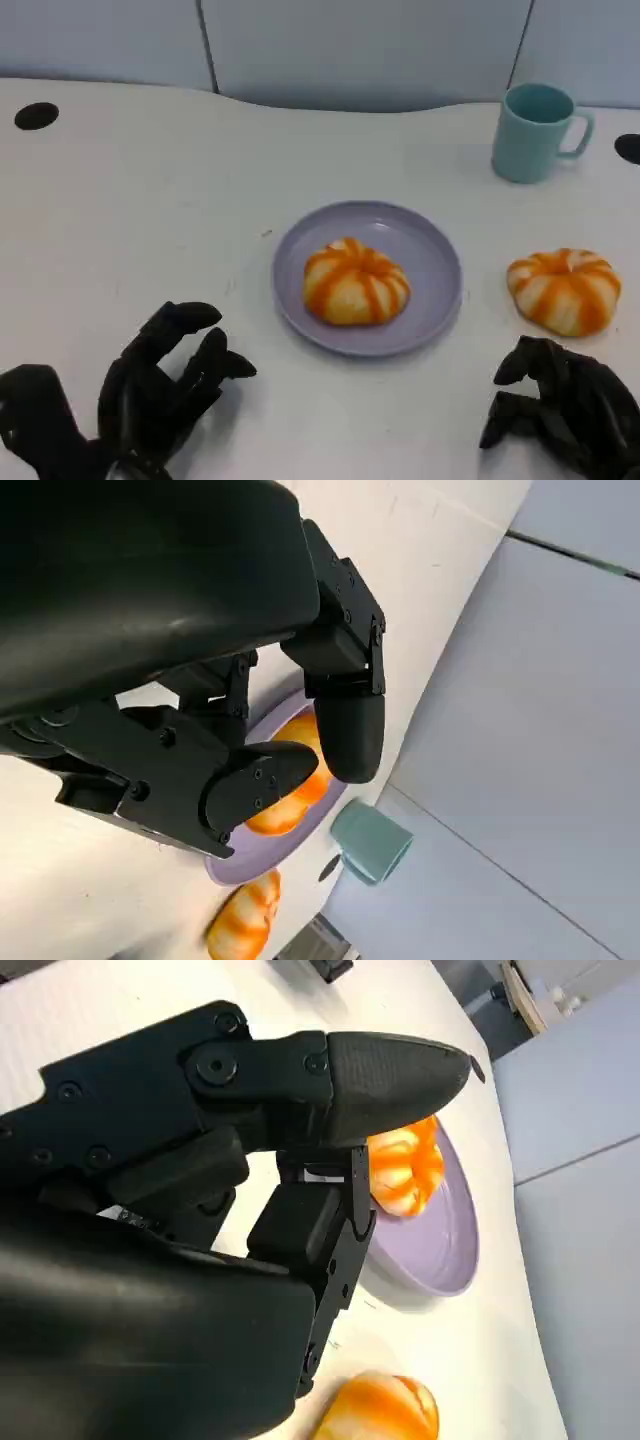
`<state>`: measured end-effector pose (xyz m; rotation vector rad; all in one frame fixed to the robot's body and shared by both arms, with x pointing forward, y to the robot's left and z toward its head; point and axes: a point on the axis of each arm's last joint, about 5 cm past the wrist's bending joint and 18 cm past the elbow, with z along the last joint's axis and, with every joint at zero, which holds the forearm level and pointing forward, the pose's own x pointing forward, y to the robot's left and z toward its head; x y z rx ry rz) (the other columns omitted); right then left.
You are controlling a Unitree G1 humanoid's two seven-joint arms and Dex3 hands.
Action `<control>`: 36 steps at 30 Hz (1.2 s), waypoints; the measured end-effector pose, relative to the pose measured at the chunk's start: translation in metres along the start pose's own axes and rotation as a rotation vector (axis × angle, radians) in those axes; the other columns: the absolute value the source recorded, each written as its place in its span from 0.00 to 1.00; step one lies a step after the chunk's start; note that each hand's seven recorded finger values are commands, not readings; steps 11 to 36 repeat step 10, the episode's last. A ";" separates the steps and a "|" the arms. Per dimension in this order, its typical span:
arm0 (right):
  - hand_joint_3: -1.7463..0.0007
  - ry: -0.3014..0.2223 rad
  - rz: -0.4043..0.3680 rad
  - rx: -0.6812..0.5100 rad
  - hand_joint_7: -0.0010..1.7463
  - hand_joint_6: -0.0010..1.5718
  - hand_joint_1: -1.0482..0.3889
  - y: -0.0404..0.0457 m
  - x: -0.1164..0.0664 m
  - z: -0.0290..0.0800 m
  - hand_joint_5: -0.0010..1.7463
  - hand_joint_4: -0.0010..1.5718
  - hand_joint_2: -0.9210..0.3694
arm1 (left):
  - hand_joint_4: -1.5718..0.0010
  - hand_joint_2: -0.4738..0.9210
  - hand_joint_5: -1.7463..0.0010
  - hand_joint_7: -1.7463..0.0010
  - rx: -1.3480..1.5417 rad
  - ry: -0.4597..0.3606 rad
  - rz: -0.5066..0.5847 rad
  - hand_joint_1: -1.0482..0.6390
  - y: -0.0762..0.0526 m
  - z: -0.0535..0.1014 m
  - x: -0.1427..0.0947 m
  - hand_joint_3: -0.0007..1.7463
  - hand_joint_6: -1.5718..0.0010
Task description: Grasp the bread from the table and place it into the plate.
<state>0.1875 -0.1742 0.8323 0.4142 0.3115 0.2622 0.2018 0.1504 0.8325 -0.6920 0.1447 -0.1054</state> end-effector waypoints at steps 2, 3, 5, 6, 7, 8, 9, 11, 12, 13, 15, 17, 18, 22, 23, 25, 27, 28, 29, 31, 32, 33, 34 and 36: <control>0.74 -0.001 -0.002 0.001 0.63 0.70 0.43 -0.0005 0.000 0.000 0.66 0.77 0.00 | 0.54 0.78 0.10 0.20 0.001 -0.003 -0.001 0.53 0.000 0.000 0.001 0.49 0.61; 0.74 -0.002 -0.003 0.002 0.63 0.70 0.43 -0.0006 0.000 0.000 0.66 0.77 0.00 | 0.54 0.78 0.10 0.20 0.001 -0.004 -0.002 0.53 0.000 0.000 0.001 0.49 0.61; 0.72 -0.003 -0.005 0.002 0.64 0.69 0.44 -0.0009 0.000 0.001 0.66 0.78 0.00 | 0.53 0.79 0.09 0.20 0.003 -0.005 -0.006 0.54 -0.001 0.000 0.002 0.50 0.61; 0.71 -0.004 -0.008 0.002 0.64 0.69 0.44 -0.0012 0.000 0.001 0.66 0.78 0.00 | 0.53 0.79 0.09 0.20 0.008 -0.005 -0.010 0.54 -0.002 0.000 0.002 0.50 0.61; 0.72 -0.006 -0.013 0.002 0.64 0.69 0.43 -0.0014 0.000 0.001 0.67 0.77 0.00 | 0.54 0.79 0.08 0.20 0.015 -0.005 -0.016 0.53 -0.003 0.000 0.003 0.49 0.61; 0.72 -0.008 -0.016 0.001 0.65 0.69 0.43 -0.0017 0.000 0.001 0.67 0.77 0.00 | 0.55 0.79 0.07 0.20 0.019 -0.006 -0.020 0.53 -0.004 -0.001 0.003 0.48 0.61; 0.72 -0.010 -0.018 0.000 0.65 0.69 0.43 -0.0020 -0.001 0.001 0.67 0.77 0.00 | 0.56 0.79 0.06 0.19 0.024 -0.005 -0.023 0.53 -0.005 -0.001 0.003 0.49 0.61; 0.73 -0.013 -0.019 0.000 0.65 0.69 0.43 -0.0022 -0.001 0.001 0.67 0.76 0.00 | 0.56 0.79 0.05 0.19 0.029 -0.003 -0.025 0.54 -0.005 -0.001 0.003 0.51 0.62; 0.73 -0.013 -0.019 0.000 0.65 0.69 0.43 -0.0022 -0.001 0.001 0.67 0.76 0.00 | 0.56 0.79 0.05 0.19 0.029 -0.003 -0.025 0.54 -0.005 -0.001 0.003 0.51 0.62; 0.73 -0.013 -0.019 0.000 0.65 0.69 0.43 -0.0022 -0.001 0.001 0.67 0.76 0.00 | 0.56 0.79 0.05 0.19 0.029 -0.003 -0.025 0.54 -0.005 -0.001 0.003 0.51 0.62; 0.73 -0.013 -0.019 0.000 0.65 0.69 0.43 -0.0022 -0.001 0.001 0.67 0.76 0.00 | 0.56 0.79 0.05 0.19 0.029 -0.003 -0.025 0.54 -0.005 -0.001 0.003 0.51 0.62; 0.73 -0.013 -0.019 0.000 0.65 0.69 0.43 -0.0022 -0.001 0.001 0.67 0.76 0.00 | 0.56 0.79 0.05 0.19 0.029 -0.003 -0.025 0.54 -0.005 -0.001 0.003 0.51 0.62; 0.73 -0.013 -0.019 0.000 0.65 0.69 0.43 -0.0022 -0.001 0.001 0.67 0.76 0.00 | 0.56 0.79 0.05 0.19 0.029 -0.003 -0.025 0.54 -0.005 -0.001 0.003 0.51 0.62; 0.73 -0.013 -0.019 0.000 0.65 0.69 0.43 -0.0022 -0.001 0.001 0.67 0.76 0.00 | 0.56 0.79 0.05 0.19 0.029 -0.003 -0.025 0.54 -0.005 -0.001 0.003 0.51 0.62; 0.73 -0.013 -0.019 0.000 0.65 0.69 0.43 -0.0022 -0.001 0.001 0.67 0.76 0.00 | 0.56 0.79 0.05 0.19 0.029 -0.003 -0.025 0.54 -0.005 -0.001 0.003 0.51 0.62; 0.73 -0.013 -0.019 0.000 0.65 0.69 0.43 -0.0022 -0.001 0.001 0.67 0.76 0.00 | 0.56 0.79 0.05 0.19 0.029 -0.003 -0.025 0.54 -0.005 -0.001 0.003 0.51 0.62; 0.73 -0.013 -0.019 0.000 0.65 0.69 0.43 -0.0022 -0.001 0.001 0.67 0.76 0.00 | 0.56 0.79 0.05 0.19 0.029 -0.003 -0.025 0.54 -0.005 -0.001 0.003 0.51 0.62; 0.73 -0.013 -0.019 0.000 0.65 0.69 0.43 -0.0022 -0.001 0.001 0.67 0.76 0.00 | 0.56 0.79 0.05 0.19 0.029 -0.003 -0.025 0.54 -0.005 -0.001 0.003 0.51 0.62; 0.73 -0.013 -0.019 0.000 0.65 0.69 0.43 -0.0022 -0.001 0.001 0.67 0.76 0.00 | 0.56 0.79 0.05 0.19 0.029 -0.003 -0.025 0.54 -0.005 -0.001 0.003 0.51 0.62; 0.73 -0.013 -0.019 0.000 0.65 0.69 0.43 -0.0022 -0.001 0.001 0.67 0.76 0.00 | 0.56 0.79 0.05 0.19 0.029 -0.003 -0.025 0.54 -0.005 -0.001 0.003 0.51 0.62; 0.73 -0.013 -0.019 0.000 0.65 0.69 0.43 -0.0022 -0.001 0.001 0.67 0.76 0.00 | 0.56 0.79 0.05 0.19 0.029 -0.003 -0.025 0.54 -0.005 -0.001 0.003 0.51 0.62; 0.73 -0.013 -0.019 0.000 0.65 0.69 0.43 -0.0022 -0.001 0.001 0.67 0.76 0.00 | 0.56 0.79 0.05 0.19 0.029 -0.003 -0.025 0.54 -0.005 -0.001 0.003 0.51 0.62; 0.73 -0.013 -0.019 0.000 0.65 0.69 0.43 -0.0022 -0.001 0.001 0.67 0.76 0.00 | 0.56 0.79 0.05 0.19 0.029 -0.003 -0.025 0.54 -0.005 -0.001 0.003 0.51 0.62; 0.73 -0.013 -0.019 0.000 0.65 0.69 0.43 -0.0022 -0.001 0.001 0.67 0.76 0.00 | 0.56 0.79 0.05 0.19 0.029 -0.003 -0.025 0.54 -0.005 -0.001 0.003 0.51 0.62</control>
